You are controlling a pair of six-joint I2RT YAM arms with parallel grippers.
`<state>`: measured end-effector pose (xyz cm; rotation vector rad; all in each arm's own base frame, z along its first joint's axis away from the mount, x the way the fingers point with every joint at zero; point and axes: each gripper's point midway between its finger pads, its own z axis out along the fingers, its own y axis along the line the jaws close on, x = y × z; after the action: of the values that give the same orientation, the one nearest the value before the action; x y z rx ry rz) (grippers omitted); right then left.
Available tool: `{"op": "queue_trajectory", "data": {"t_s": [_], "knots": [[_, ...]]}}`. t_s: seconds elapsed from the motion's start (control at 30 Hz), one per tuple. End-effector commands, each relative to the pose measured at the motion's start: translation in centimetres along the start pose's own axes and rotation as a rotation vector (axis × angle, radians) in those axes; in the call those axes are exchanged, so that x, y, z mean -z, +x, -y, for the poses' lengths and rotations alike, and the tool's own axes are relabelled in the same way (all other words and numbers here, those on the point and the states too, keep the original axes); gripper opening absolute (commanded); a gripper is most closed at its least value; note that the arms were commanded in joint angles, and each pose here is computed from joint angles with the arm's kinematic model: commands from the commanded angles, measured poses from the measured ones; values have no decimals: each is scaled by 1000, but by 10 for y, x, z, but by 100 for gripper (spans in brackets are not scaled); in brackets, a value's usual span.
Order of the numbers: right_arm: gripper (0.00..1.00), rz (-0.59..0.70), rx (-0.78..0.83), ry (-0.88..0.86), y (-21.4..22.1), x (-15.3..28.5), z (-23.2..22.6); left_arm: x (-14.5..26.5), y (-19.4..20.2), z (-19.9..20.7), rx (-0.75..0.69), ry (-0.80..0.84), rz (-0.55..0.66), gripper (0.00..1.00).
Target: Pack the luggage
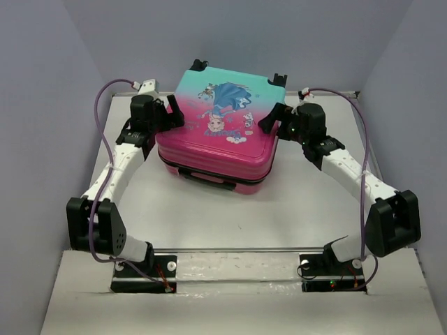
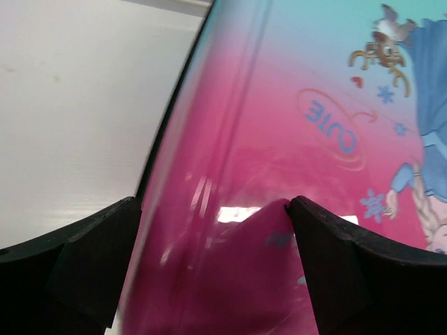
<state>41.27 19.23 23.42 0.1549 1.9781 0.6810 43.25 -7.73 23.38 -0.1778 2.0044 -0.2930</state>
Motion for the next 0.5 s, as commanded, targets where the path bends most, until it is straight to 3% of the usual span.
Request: {"op": "queue_trajectory", "data": {"t_s": [0.0, 0.03, 0.17, 0.23, 0.3, 0.47], "knots": [[100, -94, 0, 11, 24, -18, 12, -19, 95, 30, -14, 128, -312, 98], [99, -92, 5, -10, 20, -21, 6, -18, 111, 38, 16, 152, -355, 92], [90, -162, 76, -153, 25, -36, -17, 12, 123, 90, 65, 327, -339, 86], [89, -245, 125, -299, 31, -44, -41, 37, 125, 114, 64, 405, -317, 86], [88, -308, 157, -447, 28, -40, -68, 61, 150, 141, 72, 468, -330, 86], [89, -399, 170, -612, 29, -43, -93, 126, 181, 184, 118, 614, -331, 86]]}}
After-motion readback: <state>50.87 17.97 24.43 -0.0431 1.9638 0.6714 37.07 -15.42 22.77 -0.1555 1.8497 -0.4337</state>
